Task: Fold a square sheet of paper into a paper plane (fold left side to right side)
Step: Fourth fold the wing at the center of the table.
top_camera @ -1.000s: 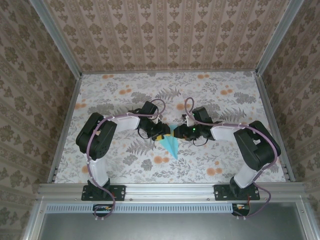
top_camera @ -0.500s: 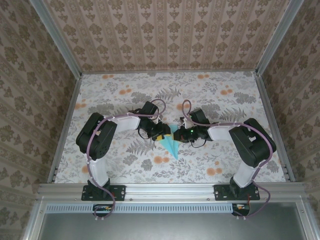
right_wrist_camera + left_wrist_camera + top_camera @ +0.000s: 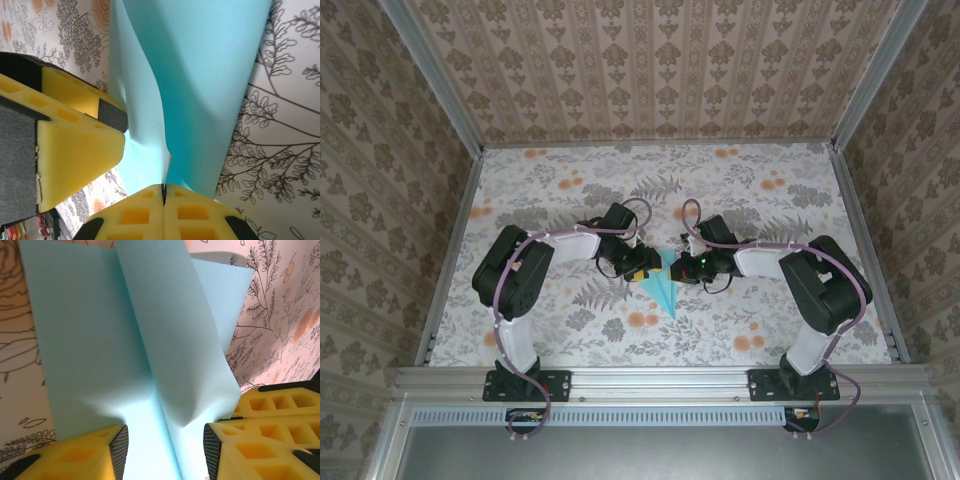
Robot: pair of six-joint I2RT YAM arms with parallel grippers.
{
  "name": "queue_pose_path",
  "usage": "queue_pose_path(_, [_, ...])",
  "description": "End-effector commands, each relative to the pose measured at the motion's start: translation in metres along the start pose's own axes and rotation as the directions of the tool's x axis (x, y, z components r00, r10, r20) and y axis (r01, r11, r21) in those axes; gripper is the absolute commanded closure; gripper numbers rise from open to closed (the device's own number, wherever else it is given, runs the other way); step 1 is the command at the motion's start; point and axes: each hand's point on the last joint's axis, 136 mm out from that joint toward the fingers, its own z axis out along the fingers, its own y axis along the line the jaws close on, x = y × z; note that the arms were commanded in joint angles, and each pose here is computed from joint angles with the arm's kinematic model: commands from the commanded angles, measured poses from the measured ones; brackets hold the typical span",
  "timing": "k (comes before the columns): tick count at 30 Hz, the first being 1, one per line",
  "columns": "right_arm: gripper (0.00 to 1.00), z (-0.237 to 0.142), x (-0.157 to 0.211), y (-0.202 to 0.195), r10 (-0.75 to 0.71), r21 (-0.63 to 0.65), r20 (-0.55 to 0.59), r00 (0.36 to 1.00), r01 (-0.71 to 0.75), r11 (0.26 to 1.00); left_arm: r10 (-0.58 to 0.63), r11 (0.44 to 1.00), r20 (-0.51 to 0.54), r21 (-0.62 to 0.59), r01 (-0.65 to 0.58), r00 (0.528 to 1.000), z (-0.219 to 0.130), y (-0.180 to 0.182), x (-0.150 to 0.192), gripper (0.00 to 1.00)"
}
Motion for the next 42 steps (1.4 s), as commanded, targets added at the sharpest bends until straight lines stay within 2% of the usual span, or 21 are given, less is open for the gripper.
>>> queue_pose_path(1, [0.96,0.004,0.002,-0.009,-0.007,0.057,-0.022,1.000,0.008,0.998,-0.067,0.993,-0.047,-0.095,0.063,0.997,0.012,0.028,0.015,0.52])
queue_pose_path(19, [0.95,0.004,-0.001,-0.019,-0.005,0.110,-0.013,1.000,0.006,0.994,-0.067,0.993,-0.050,-0.097,0.062,0.996,0.012,0.028,0.015,0.52])
queue_pose_path(29, [0.95,0.008,0.008,-0.027,0.005,0.135,-0.050,0.999,0.001,0.991,-0.065,0.994,-0.047,-0.091,0.061,0.997,0.012,0.027,0.014,0.52])
queue_pose_path(42, [0.95,0.012,0.027,-0.047,0.047,0.217,-0.108,0.993,-0.023,0.976,0.067,0.997,0.035,-0.025,-0.066,0.997,-0.031,-0.023,-0.001,0.48])
